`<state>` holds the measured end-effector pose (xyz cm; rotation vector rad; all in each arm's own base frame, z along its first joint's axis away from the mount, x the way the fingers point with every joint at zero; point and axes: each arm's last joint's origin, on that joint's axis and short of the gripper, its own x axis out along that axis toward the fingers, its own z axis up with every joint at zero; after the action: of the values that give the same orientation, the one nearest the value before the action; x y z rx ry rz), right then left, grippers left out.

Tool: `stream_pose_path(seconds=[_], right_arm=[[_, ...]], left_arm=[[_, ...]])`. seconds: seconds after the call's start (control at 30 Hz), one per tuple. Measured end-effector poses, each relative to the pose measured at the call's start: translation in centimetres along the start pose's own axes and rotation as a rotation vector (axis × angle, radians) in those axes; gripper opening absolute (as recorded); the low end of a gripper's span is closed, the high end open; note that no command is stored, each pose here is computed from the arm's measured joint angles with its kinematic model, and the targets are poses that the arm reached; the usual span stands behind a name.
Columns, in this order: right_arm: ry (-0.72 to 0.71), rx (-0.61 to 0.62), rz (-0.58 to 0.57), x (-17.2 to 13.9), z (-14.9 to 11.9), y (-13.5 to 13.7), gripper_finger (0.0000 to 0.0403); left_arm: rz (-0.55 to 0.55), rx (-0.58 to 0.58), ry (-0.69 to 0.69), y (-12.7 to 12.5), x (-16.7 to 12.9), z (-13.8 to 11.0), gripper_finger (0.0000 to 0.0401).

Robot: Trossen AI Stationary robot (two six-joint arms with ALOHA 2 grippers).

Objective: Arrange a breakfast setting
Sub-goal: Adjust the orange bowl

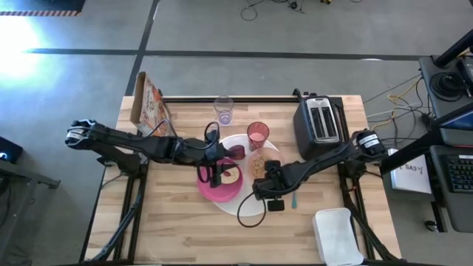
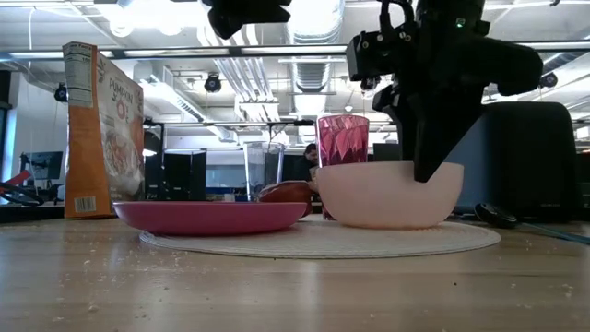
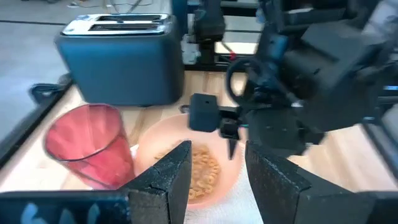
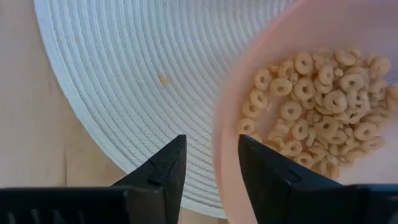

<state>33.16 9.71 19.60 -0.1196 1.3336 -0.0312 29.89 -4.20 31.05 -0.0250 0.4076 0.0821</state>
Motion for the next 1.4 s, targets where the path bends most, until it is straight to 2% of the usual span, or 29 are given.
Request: stream_pose_path(seconds=[0.13,0.57,0.73,0.97,1.13,1.4], right_arm=[[0.010,0.000,-0.002,0.5,0.1,0.1,0.0120],[0.035,0.001,0.069,1.8,0.4,0.6,0.0013],[0.014,0.004,0.083,1.7,0.6,0.7,0.0011],[-0.020,0.009,0.185,1.5,1.0,1.4,0.0011],[-0.058,0.023,0.213,1.3,1.2,2.3,0.0013],[-0.054,0.077,0.233,1.1,1.2,2.5,0.0068]], left_arm=[[-0.057,-0.018,0.010,0.0,-0.8,0.1,0.0134],[-0.062,-0.047,-0.015,0.6,-4.1,1.0,0.0134],[-0.066,-0.042,-0.046,0.8,-5.3,1.5,0.0134],[-0.062,-0.010,-0.102,1.2,-7.2,2.2,0.0134],[-0.062,-0.010,-0.139,1.5,-8.4,2.5,0.0134],[-0.063,-0.013,-0.155,1.6,-8.9,2.7,0.0134]])
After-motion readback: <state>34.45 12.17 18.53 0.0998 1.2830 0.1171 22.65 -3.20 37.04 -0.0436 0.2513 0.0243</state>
